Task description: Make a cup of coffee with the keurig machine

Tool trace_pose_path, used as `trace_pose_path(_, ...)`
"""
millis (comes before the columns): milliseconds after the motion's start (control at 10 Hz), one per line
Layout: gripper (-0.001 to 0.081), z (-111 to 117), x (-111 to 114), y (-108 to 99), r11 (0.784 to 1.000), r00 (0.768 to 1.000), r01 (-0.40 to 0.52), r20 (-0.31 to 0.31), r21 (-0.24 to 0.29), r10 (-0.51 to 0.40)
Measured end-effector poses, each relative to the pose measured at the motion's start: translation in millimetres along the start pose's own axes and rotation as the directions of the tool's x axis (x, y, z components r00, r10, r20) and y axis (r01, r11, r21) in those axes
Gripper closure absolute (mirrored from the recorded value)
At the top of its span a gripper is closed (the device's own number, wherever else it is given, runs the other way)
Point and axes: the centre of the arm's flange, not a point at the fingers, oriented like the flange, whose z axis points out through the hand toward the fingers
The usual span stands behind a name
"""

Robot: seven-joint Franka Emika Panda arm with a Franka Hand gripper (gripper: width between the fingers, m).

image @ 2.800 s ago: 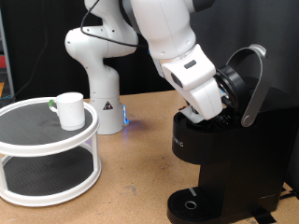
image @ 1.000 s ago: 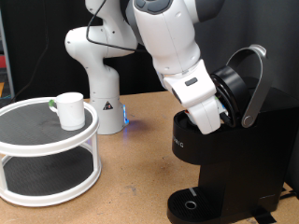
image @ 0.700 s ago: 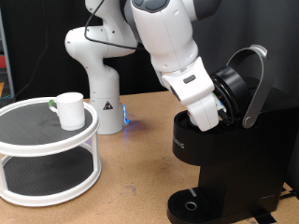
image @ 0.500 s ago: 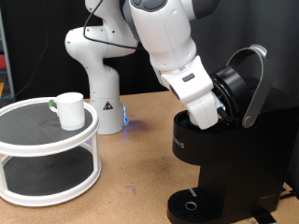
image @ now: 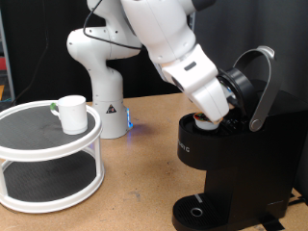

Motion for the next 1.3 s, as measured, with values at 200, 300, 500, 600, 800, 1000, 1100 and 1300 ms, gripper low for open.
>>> trace_pose_path(200,-0.0002,-18,-3,-8,1.0,1.0,0.022,-0.022,0.005,-0.022)
trace_pose_path(300,-0.0002,-25,-5,-13,1.0,0.999,0.028,-0.026,0.008,-0.028)
trace_pose_path(500,-0.0002,-29,-11,-19,0.999,0.999,0.034,-0.018,0.011,-0.033)
trace_pose_path(600,-0.0002,-27,-14,-20,0.999,0.999,0.037,-0.003,0.008,-0.037)
trace_pose_path(800,-0.0002,-19,-18,-21,0.999,0.999,0.039,0.026,0.007,-0.04)
trace_pose_path(1000,-0.0002,-9,-22,-22,0.999,0.998,0.04,0.041,-0.001,-0.04)
trace_pose_path(1100,-0.0002,-3,-23,-22,0.999,0.998,0.04,0.045,-0.008,-0.04)
trace_pose_path(1300,-0.0002,6,-26,-22,0.999,0.998,0.038,0.05,-0.016,-0.038)
